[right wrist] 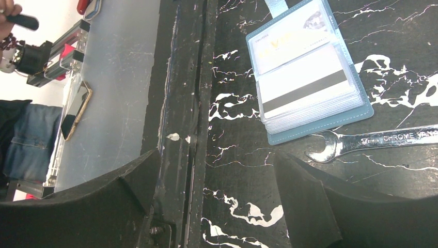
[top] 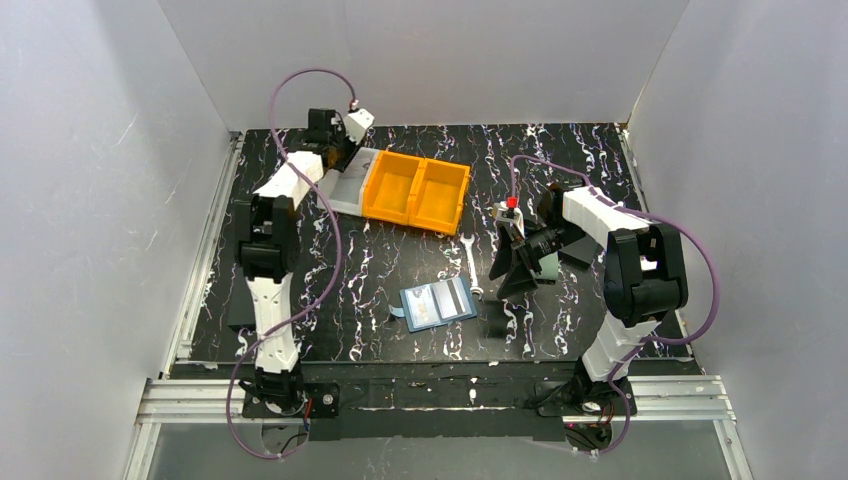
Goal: Take the credit cards out of the card holder
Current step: Place the credit card in the storage box, then remove the credit card from the card holder.
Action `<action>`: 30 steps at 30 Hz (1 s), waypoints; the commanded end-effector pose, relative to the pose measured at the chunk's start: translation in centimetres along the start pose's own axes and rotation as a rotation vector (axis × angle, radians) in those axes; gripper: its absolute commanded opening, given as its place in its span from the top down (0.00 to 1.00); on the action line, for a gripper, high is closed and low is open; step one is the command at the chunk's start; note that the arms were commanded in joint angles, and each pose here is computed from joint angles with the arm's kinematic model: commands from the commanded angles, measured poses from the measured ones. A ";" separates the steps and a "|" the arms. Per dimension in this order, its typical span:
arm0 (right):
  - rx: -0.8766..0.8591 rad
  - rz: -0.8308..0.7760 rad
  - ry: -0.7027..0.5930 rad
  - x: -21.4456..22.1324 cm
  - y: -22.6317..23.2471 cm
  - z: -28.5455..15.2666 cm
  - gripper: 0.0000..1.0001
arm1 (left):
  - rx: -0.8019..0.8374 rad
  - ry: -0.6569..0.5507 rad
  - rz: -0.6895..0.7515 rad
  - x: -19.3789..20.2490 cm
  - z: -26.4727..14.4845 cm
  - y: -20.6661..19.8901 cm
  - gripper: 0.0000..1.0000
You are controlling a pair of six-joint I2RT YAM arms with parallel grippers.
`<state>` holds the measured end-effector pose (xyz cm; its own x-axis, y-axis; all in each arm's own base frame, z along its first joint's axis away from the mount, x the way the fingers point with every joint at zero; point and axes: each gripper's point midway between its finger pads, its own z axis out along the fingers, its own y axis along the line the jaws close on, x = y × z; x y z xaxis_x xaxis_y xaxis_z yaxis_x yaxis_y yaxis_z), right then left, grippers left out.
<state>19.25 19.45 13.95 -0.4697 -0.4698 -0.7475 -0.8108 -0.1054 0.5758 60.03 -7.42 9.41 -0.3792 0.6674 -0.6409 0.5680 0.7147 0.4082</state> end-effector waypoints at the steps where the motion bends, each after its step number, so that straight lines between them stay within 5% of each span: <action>1: 0.005 -0.034 -0.006 -0.9 0.3 -0.4 0.11 | -0.079 -0.242 -0.349 -7.0 -10.9 1.3 0.50; 2: 0.009 -0.041 0.003 -0.8 0.3 -0.5 0.11 | -0.047 -0.270 -0.414 -7.2 -12.4 0.2 0.36; 9: 0.047 -0.081 0.015 -0.8 0.2 -1.2 0.12 | 0.258 -0.395 -0.846 -6.2 -21.9 -9.1 0.03; 18: 0.264 -0.058 0.020 -0.9 -3.1 -2.2 0.12 | 0.539 -0.360 -1.201 -0.9 -30.7 -19.7 0.02; 22: 0.339 -0.042 0.002 -1.1 -4.0 -2.5 0.12 | 0.608 -0.403 -1.230 0.1 -33.9 -23.2 0.06; 30: 0.460 -0.003 -0.062 -2.0 -5.6 -2.3 0.19 | 0.626 -0.206 -1.272 3.8 -34.1 -30.1 0.14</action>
<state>23.41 18.23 12.17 -0.4792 -0.4673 -0.7430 -0.8763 0.2063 0.4354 17.67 -18.81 21.08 -0.7015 -0.4162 -0.5785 0.3488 0.5074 -0.7880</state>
